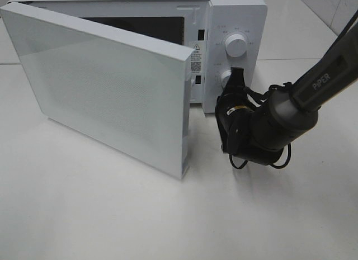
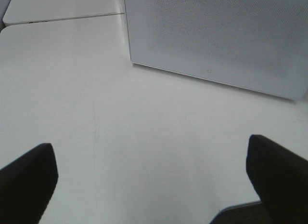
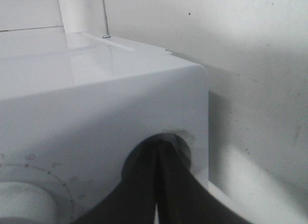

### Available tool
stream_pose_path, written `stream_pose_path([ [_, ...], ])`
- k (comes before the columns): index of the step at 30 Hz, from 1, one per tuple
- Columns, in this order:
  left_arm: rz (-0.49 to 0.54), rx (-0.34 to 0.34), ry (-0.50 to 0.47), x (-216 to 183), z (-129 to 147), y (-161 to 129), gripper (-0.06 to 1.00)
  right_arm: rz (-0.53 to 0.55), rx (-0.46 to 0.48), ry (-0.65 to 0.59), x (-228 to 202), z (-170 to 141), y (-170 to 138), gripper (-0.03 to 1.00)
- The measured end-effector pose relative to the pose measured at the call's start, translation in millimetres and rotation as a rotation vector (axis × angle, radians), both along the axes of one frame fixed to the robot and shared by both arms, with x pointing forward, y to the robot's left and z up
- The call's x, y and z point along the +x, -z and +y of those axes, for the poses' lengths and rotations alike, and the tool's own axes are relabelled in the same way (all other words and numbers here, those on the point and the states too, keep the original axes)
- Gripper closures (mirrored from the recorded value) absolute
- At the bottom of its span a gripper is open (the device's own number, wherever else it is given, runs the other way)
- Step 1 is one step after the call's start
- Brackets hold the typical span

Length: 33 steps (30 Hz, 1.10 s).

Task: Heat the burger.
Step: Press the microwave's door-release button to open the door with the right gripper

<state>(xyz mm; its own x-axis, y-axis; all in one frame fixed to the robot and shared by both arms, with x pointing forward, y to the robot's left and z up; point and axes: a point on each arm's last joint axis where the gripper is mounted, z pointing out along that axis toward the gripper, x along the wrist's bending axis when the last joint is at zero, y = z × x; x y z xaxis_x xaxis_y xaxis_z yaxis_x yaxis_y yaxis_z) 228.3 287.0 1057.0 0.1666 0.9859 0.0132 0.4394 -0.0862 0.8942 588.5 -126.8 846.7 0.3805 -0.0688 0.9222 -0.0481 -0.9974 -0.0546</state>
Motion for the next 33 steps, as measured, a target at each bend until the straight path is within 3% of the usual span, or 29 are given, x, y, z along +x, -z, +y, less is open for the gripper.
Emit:
stream_pose_path([
  [18,0.000,0.000,0.000,0,0,0,-0.05,0.014,-0.036,-0.065,-6,-6,-6,0.96],
  [24,0.000,0.000,0.000,0,0,0,-0.05,0.072,-0.116,-0.144,-14,-10,-19,0.96],
  [31,0.000,0.000,0.000,0,0,0,-0.05,0.068,-0.174,-0.195,-20,-11,-35,0.96],
  [33,0.000,0.000,0.000,0,0,0,-0.05,0.115,-0.193,-0.231,-26,-12,-36,0.96],
])
